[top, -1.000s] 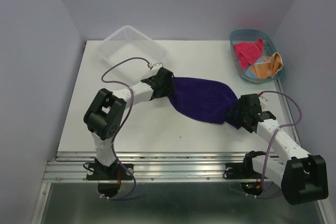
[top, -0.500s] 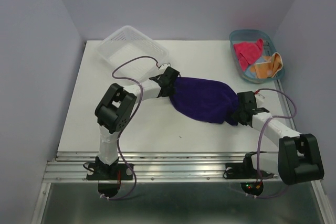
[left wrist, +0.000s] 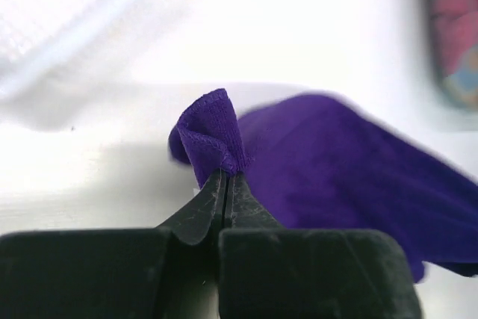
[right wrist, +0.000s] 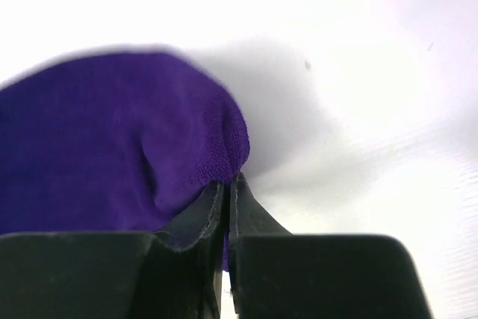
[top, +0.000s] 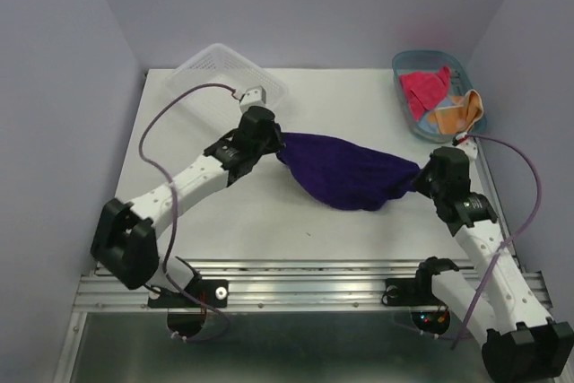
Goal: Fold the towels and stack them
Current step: Flatten out the crumpled towel
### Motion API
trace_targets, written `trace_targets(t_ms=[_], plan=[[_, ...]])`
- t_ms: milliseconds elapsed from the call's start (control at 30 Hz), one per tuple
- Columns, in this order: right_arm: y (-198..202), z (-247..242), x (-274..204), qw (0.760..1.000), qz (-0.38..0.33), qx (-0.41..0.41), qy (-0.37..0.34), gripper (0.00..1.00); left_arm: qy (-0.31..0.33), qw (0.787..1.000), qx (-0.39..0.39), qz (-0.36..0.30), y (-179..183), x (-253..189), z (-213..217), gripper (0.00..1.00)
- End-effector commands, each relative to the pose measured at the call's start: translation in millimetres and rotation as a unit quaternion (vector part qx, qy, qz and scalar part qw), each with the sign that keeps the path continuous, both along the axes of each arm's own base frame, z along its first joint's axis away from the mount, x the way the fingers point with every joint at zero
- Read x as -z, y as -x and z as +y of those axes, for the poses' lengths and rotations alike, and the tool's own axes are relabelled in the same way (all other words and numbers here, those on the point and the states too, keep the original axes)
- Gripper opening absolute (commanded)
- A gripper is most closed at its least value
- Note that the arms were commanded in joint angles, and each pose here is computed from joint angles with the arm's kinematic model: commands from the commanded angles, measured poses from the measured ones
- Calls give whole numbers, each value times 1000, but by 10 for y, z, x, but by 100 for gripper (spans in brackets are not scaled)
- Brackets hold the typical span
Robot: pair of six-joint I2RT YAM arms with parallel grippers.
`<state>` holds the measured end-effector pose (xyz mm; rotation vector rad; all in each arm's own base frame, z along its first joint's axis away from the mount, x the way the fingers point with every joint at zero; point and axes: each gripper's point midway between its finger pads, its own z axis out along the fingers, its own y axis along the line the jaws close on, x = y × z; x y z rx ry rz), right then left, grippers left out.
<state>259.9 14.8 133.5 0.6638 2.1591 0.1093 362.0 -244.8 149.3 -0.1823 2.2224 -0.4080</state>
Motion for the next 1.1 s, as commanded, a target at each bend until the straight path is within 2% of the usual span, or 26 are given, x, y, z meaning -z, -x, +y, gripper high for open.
trace_targets(t_ms=[0, 200, 367, 567, 700, 767, 867, 967, 1000, 1067], plan=[[10, -257, -649, 996, -67, 43, 48, 1, 68, 989, -21, -129, 113, -1045, 221, 0], [29, -379, -1207, 987, -128, 70, 61, 1, 104, 971, -78, -198, 454, -1615, 725, 0], [117, -318, -1525, 984, -165, 52, 46, 1, 119, 965, -97, -213, 608, -1762, 906, 0], [323, 70, -1721, 982, -183, -55, -10, 1, 133, 959, -85, -237, 694, -2025, 943, 0], [553, 482, -1771, 966, -183, -170, -64, 1, 145, 947, -89, -271, 761, -2387, 1036, 0], [637, 601, -1761, 958, -187, -201, -84, 1, 150, 943, -87, -284, 771, -2510, 1042, 0], [685, 758, -1654, 949, -172, -239, -110, 1, 153, 941, -63, -295, 676, -2630, 891, 0], [588, 661, -1333, 965, -129, -205, -100, 1, 132, 952, -9, -277, 390, -2579, 478, 0], [547, 607, -1159, 972, -110, -181, -101, 1, 119, 956, 3, -268, 185, -2511, 291, 0], [493, 548, -1027, 977, -104, -157, -99, 1, 109, 960, 36, -257, -5, -2422, 24, 0]])
